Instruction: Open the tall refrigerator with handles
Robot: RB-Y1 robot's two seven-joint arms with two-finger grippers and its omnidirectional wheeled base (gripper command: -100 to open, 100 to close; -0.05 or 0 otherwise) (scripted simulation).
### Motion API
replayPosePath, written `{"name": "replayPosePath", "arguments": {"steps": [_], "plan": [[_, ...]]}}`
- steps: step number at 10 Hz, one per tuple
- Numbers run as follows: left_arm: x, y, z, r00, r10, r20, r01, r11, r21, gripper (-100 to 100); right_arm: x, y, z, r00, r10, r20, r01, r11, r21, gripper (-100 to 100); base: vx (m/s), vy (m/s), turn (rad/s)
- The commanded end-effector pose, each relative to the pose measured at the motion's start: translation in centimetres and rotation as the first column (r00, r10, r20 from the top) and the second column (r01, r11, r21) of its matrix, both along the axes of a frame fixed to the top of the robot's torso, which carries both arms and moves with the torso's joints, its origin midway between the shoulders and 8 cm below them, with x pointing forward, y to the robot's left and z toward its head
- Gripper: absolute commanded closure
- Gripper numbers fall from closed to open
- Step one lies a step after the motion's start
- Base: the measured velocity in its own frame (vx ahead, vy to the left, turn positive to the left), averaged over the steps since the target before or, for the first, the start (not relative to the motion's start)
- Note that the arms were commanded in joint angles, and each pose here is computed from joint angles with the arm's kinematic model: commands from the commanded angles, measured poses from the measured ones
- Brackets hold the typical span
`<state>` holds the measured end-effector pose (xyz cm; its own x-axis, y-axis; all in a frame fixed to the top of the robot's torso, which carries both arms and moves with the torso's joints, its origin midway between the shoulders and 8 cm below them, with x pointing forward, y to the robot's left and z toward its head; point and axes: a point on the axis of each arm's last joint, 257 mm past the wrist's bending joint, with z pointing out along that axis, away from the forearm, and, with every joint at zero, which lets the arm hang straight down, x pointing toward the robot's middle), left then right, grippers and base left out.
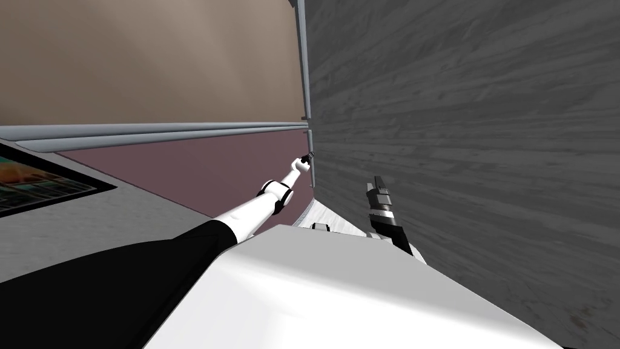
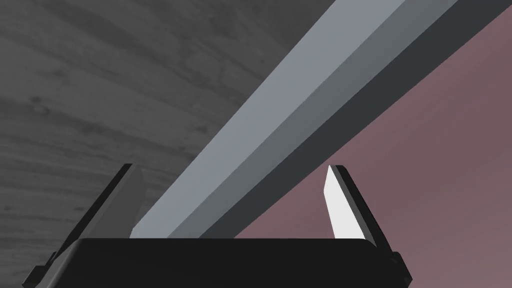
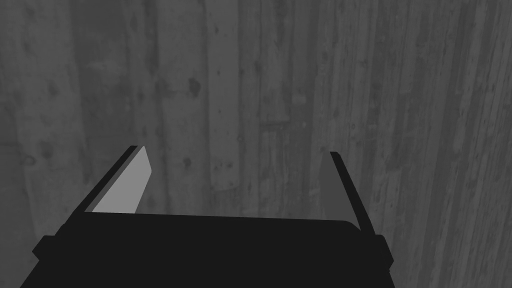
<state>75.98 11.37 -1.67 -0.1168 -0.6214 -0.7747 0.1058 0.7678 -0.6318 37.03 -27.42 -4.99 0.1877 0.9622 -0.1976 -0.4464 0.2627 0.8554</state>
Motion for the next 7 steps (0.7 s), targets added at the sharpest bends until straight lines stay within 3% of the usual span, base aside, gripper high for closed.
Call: {"name": "replayPosePath", "arguments": {"steps": [1,2,3,4,5,6,7], "plan": [[0.6,2.4,0.1,0.9993,0.036,-0.003,-0.036,0.9994,0.001,-100,0.0,0.0,0.0,1.0,0.0,0.0,0.0,1.0,0.0,0,0.03,0.011,-0.146],[0.5,1.6,0.0,0.9996,0.027,-0.004,-0.027,0.9996,0.002,-100,0.0,0.0,0.0,1.0,0.0,0.0,0.0,1.0,0.0,0,0.013,0.007,-0.036],[0.4,0.7,0.0,0.9999,0.01,-0.003,-0.01,1.0,0.001,100,0.0,0.0,0.0,1.0,0.0,0.0,0.0,1.0,0.0,0,-0.018,-0.005,0.2],[0.0,-1.0,-0.2,0.9999,-0.016,-0.003,0.016,0.9999,0.0,100,0.0,0.0,0.0,1.0,0.0,0.0,0.0,1.0,0.0,0,-0.039,-0.013,0.213],[0.2,-0.2,0.2,1.0,-0.007,0.005,0.007,0.9999,0.012,100,0.0,0.0,0.0,1.0,0.0,0.0,0.0,1.0,0.0,0,-0.015,-0.018,0.018],[-0.5,-3.9,0.3,0.9983,-0.058,0.005,0.058,0.9982,0.011,100,0.0,0.0,0.0,1.0,0.0,0.0,0.0,1.0,0.0,0,-0.134,0.085,-0.17],[-0.5,-3.9,0.3,0.9983,-0.058,0.005,0.058,0.9982,0.011,100,0.0,0.0,0.0,1.0,0.0,0.0,0.0,1.0,0.0,0,-0.192,0.103,-0.164]]}}
